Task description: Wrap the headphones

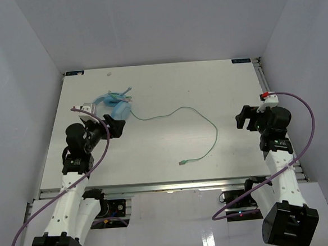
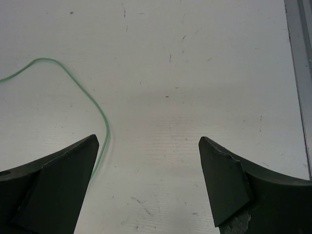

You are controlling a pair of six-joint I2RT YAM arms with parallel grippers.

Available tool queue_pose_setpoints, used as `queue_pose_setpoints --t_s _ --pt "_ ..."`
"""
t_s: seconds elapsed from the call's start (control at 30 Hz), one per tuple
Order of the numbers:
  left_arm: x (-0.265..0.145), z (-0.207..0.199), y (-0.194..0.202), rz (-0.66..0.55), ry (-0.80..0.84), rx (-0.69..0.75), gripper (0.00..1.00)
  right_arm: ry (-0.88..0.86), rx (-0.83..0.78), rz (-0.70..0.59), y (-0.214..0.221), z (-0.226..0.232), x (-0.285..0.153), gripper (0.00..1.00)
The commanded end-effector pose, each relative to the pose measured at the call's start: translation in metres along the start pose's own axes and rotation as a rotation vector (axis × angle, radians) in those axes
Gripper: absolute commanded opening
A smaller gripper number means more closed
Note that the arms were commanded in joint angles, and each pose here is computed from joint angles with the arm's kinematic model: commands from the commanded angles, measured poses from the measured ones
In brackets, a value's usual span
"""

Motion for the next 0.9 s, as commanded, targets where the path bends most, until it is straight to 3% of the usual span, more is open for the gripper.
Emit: queue_pose_setpoints --t_s 0.0,0.2,0.33,0.43,0.57,0.73,0.87 --pt "0.003 0.007 0.005 0.022 -0.050 -0.032 0.98 -0.087 -0.063 -0.068 -0.020 0.009 -0.002 0.90" --pt "0.014 0.029 0.014 0.090 -0.186 -0.105 0.98 -0.613 -0.330 -0.115 0.000 0.066 -0.018 0.90" --pt "0.026 0.044 0.012 0.142 -0.213 -0.208 0.98 -0.660 -0.385 -0.093 -0.004 0.069 -0.018 0.90" --pt "0.038 0.072 -0.015 0.138 -0.309 -0.289 0.98 -0.705 -0.358 -0.096 0.001 0.074 -0.019 0.90" --pt "0.054 0.105 -0.054 0.169 -0.459 -0.270 0.97 -0.740 -0.379 -0.136 0.002 0.080 -0.026 0.90" --pt "0.077 0.155 -0.044 0.299 -0.597 -0.336 0.88 -0.750 -0.417 -0.185 0.002 0.085 -0.035 0.90" --pt "0.088 0.183 -0.042 0.333 -0.700 -0.311 0.88 -0.744 -0.420 -0.183 0.002 0.084 -0.034 0.90"
Point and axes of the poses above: each gripper's point midway between its finger pads, its own x axis out along the fingers, its own z axis along the line the jaws close on, y = z × x, the point moved 4 cm from there along -x, back along the fingers, and after that the axes turned 8 degrees about -x, right-handed, at the moved point
